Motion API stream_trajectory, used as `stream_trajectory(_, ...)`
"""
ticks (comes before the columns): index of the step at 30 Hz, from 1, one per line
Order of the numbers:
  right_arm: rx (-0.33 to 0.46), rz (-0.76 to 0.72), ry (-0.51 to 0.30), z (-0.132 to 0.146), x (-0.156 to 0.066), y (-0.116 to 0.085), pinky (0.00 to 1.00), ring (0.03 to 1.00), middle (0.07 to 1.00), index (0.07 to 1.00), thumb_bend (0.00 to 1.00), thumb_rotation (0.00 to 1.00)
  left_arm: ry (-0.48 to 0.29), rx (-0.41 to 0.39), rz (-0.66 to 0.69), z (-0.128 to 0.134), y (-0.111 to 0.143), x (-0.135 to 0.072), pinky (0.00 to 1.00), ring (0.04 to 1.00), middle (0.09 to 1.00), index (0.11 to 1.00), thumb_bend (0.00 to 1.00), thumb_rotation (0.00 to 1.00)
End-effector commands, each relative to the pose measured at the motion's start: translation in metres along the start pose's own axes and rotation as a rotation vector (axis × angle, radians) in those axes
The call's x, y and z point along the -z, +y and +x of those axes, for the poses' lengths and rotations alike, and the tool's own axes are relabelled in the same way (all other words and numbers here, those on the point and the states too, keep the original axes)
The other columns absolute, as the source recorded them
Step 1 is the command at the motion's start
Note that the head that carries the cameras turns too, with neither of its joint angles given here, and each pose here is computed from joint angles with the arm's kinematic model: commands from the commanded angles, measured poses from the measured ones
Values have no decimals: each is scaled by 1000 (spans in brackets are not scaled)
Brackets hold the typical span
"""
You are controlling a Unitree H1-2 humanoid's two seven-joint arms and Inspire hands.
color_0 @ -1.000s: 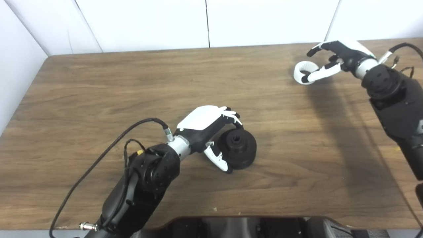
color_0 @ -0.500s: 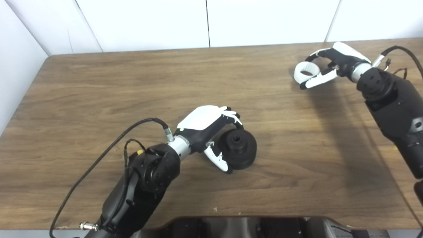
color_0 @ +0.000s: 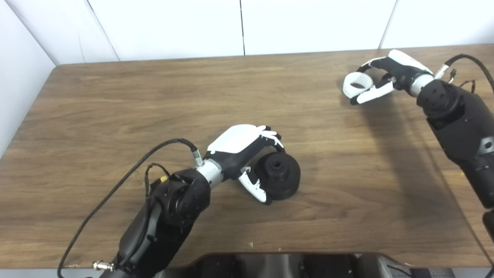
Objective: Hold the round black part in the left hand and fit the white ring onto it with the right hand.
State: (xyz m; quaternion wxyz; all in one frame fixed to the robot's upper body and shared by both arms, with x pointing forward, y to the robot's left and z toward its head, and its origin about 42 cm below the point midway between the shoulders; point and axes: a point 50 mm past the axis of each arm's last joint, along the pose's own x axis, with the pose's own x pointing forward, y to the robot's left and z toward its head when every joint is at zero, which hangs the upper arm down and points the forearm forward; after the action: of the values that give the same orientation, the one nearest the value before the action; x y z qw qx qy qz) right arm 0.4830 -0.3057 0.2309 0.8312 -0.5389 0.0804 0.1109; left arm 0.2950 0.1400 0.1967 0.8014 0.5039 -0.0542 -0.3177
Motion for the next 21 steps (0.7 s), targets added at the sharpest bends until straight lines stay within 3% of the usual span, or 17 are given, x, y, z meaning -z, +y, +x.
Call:
stream_trajectory(1, 92, -10, -66, 2, -16, -32, 798, 931, 897, 760, 893, 345, -37, -68, 32, 0, 15, -8, 812, 978, 901, 635, 896, 126)
stream_trajectory(11, 102, 7, -81, 3, -15, -32, 797, 910, 887, 726, 880, 314, -45, -68, 34, 2, 15, -8, 816, 981, 903, 637, 908, 127)
stream_trajectory(21, 100, 12, -96, 3, -13, -24, 806, 901, 872, 669, 847, 214, -43, -69, 34, 0, 18, -10, 829, 983, 903, 637, 901, 131)
